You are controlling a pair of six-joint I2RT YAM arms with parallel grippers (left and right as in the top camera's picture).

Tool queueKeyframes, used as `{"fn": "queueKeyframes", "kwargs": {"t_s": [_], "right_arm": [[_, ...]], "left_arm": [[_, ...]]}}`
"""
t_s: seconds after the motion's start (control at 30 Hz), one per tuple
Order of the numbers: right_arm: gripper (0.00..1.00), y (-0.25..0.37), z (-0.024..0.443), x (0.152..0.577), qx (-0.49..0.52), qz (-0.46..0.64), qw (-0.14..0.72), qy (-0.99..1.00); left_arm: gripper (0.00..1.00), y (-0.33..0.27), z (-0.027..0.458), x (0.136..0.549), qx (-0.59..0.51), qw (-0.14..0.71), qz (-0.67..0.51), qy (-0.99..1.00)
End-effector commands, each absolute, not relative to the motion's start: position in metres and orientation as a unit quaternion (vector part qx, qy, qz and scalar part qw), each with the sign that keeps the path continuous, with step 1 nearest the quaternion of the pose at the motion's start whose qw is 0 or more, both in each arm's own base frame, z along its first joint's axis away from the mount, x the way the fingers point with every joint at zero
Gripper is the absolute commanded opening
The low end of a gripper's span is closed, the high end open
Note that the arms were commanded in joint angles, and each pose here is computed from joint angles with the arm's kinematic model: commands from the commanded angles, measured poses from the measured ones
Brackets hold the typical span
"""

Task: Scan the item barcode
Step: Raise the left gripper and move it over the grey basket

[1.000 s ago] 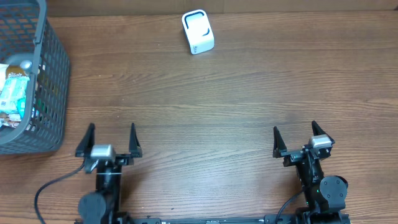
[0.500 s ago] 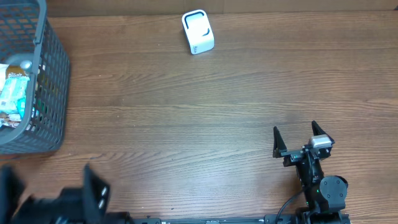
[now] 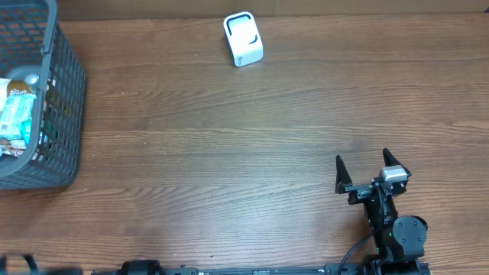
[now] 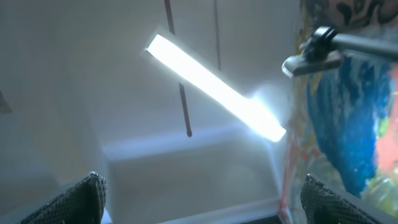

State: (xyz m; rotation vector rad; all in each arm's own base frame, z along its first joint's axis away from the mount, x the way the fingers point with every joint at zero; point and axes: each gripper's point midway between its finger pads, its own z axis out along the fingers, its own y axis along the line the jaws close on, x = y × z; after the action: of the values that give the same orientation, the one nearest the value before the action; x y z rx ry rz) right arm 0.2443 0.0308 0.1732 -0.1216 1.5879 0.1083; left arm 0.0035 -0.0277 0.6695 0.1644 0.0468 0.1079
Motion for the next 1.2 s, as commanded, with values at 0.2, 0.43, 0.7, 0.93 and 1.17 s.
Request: {"fn": "queueKeyframes", "kwargs": {"t_s": [0.2,0.43,0.7,0.93,1.17], "right_arm": [[1.0,0.03,0.17,0.245,-0.055,0.048,0.698,0.712],[1.0,0.03,0.17,0.245,-0.055,0.048,0.698,0.712],[1.0,0.03,0.17,0.245,-0.055,0.048,0.698,0.712],[1.0,0.03,0.17,0.245,-0.055,0.048,0.698,0.712],[1.0,0.03,0.17,0.245,-0.055,0.048,0.698,0.712]], "left_arm": [[1.0,0.018,0.713,0.174,-0.023,0.96,0.105,0.258],[1.0,0.036,0.721,0.276,-0.052,0.899,0.126,0.416],[1.0,0.038,0.716,0.346,-0.039,0.84,0.132,0.525],[1.0,0.059,0.63,0.415,-0.034,0.735,0.154,0.659],[1.0,0.096,0.541,0.455,-0.057,0.629,0.157,0.76]]}}
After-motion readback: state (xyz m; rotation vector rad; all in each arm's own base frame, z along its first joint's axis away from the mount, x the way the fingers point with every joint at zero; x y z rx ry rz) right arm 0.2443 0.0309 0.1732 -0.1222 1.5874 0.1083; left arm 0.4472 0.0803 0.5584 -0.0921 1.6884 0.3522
